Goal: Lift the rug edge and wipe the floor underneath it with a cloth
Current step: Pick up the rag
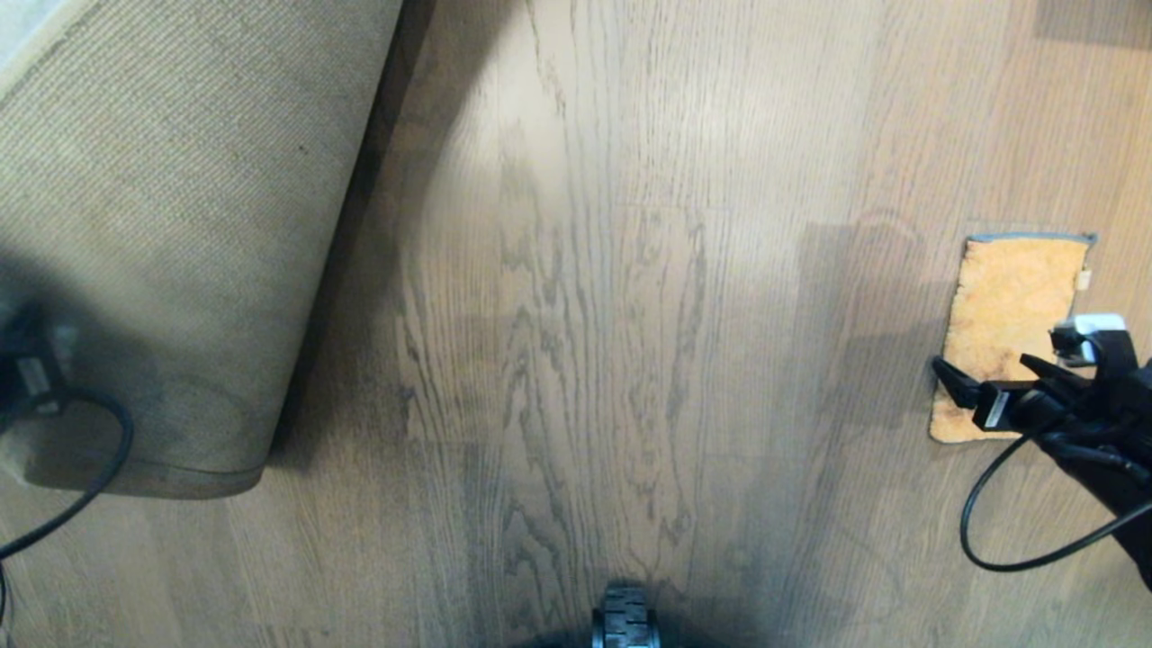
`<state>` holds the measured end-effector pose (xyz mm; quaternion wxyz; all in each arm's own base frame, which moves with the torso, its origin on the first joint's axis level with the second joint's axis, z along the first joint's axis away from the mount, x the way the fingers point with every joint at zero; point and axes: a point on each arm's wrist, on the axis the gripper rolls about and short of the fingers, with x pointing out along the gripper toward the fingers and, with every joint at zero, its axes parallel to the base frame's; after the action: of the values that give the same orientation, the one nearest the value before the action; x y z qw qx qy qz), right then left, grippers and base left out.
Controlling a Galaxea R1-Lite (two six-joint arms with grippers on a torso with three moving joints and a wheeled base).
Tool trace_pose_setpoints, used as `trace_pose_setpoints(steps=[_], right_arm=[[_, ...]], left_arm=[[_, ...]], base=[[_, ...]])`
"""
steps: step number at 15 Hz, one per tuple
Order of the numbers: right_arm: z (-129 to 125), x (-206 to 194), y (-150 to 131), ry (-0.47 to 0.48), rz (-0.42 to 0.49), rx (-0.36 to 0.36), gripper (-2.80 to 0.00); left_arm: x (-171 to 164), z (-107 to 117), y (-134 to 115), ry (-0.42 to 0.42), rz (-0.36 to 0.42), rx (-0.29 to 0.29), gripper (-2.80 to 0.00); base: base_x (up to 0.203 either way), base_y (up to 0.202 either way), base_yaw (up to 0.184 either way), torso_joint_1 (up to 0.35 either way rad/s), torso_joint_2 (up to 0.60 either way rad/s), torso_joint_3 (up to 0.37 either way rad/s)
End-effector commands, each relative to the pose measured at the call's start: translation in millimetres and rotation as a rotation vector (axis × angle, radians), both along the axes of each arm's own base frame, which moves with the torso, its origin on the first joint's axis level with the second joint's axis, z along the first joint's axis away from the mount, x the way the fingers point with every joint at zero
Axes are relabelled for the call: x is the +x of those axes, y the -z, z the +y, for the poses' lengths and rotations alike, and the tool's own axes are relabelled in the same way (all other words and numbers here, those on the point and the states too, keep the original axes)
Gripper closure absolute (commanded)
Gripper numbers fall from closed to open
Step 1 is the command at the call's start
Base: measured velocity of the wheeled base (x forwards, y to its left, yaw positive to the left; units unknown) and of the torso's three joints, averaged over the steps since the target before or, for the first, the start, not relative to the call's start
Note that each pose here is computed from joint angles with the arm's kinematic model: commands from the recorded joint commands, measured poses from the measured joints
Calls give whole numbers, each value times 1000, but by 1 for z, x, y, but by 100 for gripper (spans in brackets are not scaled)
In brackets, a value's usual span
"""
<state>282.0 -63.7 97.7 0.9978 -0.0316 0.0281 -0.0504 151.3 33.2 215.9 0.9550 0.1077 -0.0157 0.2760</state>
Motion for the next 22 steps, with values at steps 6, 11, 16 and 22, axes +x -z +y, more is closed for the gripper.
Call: trace_pose_setpoints(steps=[6, 11, 16, 22], right_arm=[[-5, 14, 0, 5, -53, -13, -280], [-11, 19, 0, 20, -66, -15, -280], [-15, 20, 2, 31, -59, -14, -280], [-20, 26, 7, 40, -52, -14, -280]], left_arm=[[-1, 0, 2, -2, -7, 5, 0], [-3, -1, 7, -3, -8, 15, 0], [-3, -1, 7, -2, -8, 15, 0], [-3, -1, 7, 1, -8, 15, 0]], base=[[0, 0, 0, 0, 0, 0], [0, 0, 0, 0, 0, 0], [0, 0, 0, 0, 0, 0], [0, 0, 0, 0, 0, 0]])
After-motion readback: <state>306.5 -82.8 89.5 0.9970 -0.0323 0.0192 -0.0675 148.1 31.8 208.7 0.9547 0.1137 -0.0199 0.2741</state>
